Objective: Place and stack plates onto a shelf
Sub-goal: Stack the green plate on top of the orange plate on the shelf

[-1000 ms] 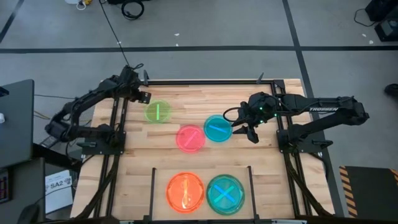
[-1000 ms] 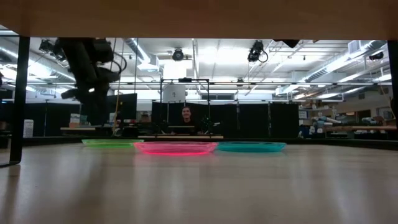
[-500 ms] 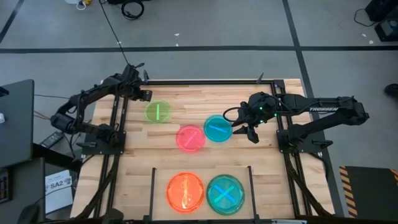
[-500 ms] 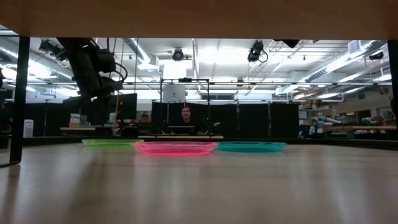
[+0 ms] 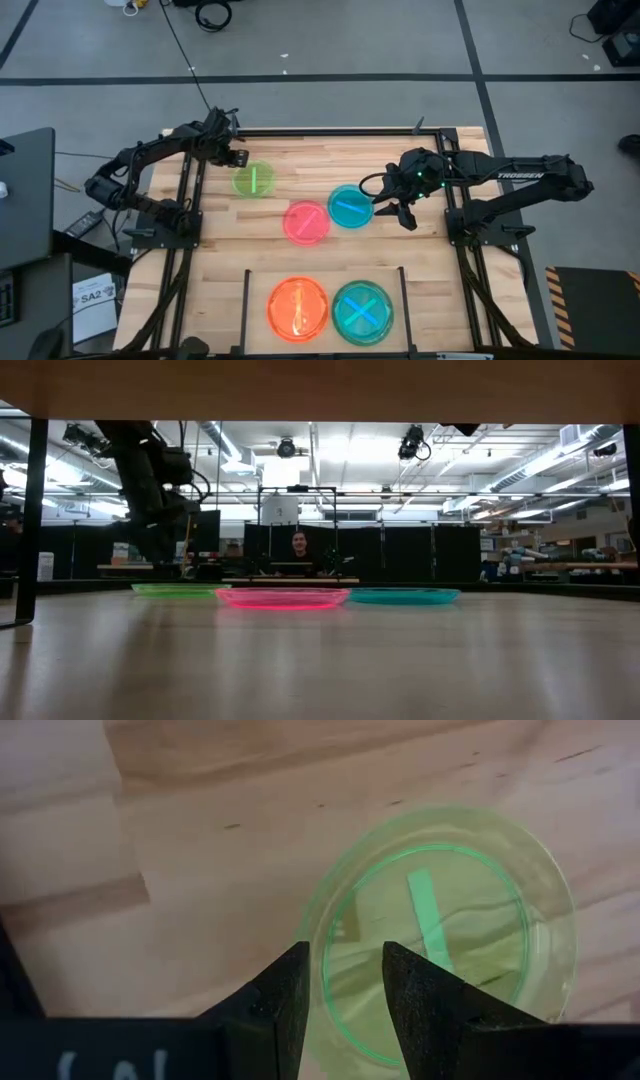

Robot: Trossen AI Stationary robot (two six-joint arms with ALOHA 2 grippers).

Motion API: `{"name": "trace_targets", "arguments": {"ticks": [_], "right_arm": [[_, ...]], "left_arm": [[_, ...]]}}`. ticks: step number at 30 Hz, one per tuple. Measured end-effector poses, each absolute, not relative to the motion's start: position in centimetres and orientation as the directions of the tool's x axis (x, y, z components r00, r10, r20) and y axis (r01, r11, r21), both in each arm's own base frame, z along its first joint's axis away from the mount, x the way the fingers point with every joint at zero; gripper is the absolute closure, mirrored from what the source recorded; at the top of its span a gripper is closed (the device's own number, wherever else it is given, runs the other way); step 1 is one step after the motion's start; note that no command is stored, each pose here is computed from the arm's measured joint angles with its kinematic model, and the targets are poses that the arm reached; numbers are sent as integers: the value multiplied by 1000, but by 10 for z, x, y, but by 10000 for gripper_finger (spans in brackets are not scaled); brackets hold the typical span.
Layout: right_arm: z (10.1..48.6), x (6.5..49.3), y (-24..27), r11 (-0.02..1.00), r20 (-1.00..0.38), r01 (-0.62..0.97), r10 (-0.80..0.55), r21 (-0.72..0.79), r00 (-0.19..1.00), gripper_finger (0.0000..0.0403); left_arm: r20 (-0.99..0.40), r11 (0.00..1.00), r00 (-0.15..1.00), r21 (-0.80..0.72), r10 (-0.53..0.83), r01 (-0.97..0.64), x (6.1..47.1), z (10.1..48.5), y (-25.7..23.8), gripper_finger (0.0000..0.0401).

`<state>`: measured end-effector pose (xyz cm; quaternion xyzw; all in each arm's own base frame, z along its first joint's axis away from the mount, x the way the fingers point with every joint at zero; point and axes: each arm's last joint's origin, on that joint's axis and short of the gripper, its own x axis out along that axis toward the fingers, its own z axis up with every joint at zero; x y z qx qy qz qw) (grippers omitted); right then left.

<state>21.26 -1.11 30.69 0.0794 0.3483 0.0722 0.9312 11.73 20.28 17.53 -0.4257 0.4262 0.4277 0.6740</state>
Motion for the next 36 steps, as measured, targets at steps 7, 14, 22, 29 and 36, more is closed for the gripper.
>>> {"name": "trace_targets", "arguments": {"ticks": [7,14,22,29,36], "right_arm": [[307,213,-11,977,-637,-79,190,198,747,233],[307,213,-11,977,-638,-79,190,198,747,233],[307,213,-11,976,-638,-74,190,204,747,233],[307,213,-11,976,-638,-74,190,204,746,233],[307,213,-11,976,-638,-75,190,204,746,233]], "left_arm": [[-957,216,221,-179,189,-960,126,166,200,267],[-970,140,148,-122,195,-983,127,165,196,267],[-990,92,93,-84,102,-992,127,163,183,267],[-993,56,84,-80,85,-995,129,162,179,267],[-998,34,51,-50,35,-998,122,143,165,267]]}}
